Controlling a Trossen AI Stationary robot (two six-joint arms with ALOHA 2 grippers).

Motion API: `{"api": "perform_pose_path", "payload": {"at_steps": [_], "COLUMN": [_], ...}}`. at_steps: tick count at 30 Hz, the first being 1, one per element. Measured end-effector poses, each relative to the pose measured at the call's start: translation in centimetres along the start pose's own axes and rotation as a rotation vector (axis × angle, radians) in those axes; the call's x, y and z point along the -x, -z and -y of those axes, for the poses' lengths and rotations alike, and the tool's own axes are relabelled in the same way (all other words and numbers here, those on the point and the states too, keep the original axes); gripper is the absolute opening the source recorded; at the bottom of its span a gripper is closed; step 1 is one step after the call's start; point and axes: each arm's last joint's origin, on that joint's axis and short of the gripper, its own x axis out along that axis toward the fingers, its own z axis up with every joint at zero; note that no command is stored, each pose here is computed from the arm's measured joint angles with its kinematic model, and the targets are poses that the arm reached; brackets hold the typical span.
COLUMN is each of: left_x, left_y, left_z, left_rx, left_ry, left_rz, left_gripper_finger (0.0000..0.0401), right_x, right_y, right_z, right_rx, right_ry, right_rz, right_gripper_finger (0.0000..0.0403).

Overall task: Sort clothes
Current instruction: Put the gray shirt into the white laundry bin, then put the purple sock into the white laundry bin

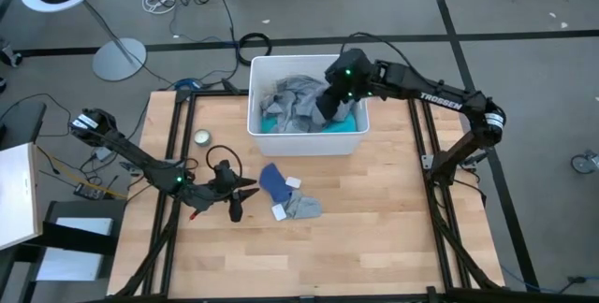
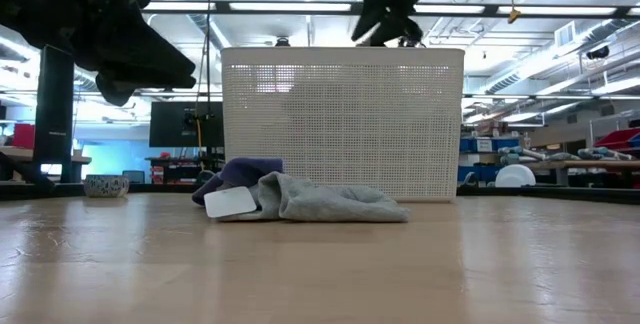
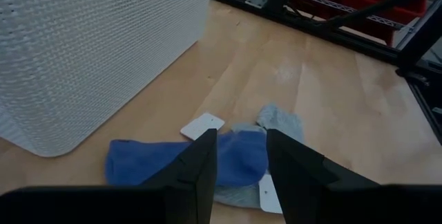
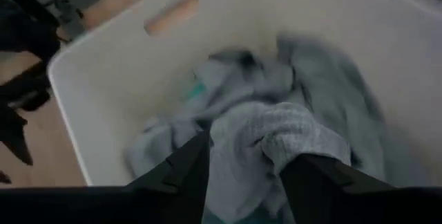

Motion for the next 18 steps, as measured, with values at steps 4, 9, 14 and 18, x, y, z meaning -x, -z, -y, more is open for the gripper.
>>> {"api": "perform_pose_path", "payload": {"at_steps": [4, 9, 14, 18], "left_x": [0.0, 0.0, 0.0, 0.0], "left_y": [0.0, 0.0, 0.0, 0.0], "left_z": [0.0, 0.0, 0.0, 0.1], "left_rx": [0.020, 0.025, 0.035, 0.050], "left_ry": [0.000, 0.006, 0.007, 0.027], "left_rz": [-0.001, -0.005, -0.004, -0.018], "left_gripper_finger": [0.0131, 0.0131, 0.0131, 0.0131], "right_x": [-0.1, 0.1, 0.2, 0.3], "right_y": [1.6, 2.7, 2.4, 2.5], "right_z": [0.8, 1.5, 1.9, 1.7], "right_rx": [-0.061, -0.077, -0.043, -0.011], "right_ry": [0.054, 0.040, 0.163, 0.169], "right_rz": [-0.184, -0.326, -0.266, -0.265], "right_gripper_finger": [0.0158, 0.0149, 0.0142, 0.0138]}}
